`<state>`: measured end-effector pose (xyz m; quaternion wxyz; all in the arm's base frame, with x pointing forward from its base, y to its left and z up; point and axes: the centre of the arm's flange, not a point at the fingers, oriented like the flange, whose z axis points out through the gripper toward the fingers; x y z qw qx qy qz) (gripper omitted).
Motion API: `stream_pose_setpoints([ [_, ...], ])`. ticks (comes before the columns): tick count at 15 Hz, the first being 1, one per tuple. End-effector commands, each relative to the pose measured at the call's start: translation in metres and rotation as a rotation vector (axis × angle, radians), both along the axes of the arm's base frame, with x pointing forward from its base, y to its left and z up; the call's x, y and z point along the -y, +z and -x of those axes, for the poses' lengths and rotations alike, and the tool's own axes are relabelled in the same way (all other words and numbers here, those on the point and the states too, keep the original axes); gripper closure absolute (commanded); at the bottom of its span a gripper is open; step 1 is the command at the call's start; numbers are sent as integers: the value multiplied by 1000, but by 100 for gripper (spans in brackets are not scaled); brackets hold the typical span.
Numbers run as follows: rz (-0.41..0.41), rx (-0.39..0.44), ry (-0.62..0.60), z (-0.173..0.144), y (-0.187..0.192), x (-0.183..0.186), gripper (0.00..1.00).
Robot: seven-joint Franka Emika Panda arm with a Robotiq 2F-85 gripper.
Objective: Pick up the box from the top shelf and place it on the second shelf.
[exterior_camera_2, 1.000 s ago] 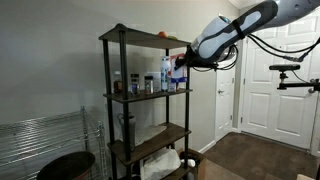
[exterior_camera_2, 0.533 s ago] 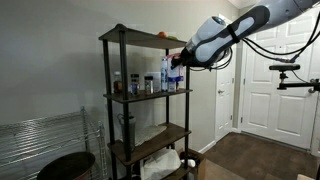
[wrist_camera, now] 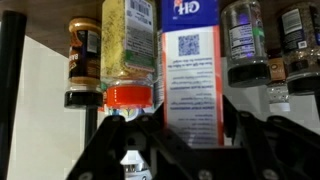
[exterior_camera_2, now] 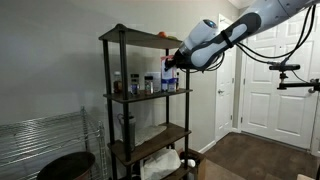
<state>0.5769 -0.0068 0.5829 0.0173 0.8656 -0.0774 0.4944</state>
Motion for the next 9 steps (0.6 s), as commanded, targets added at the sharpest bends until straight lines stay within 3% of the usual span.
stream_pose_setpoints([
  [1,-1,-3,3,-3,-2,-1,52],
  [9,-4,-4,6,-7,-4,-2,52],
])
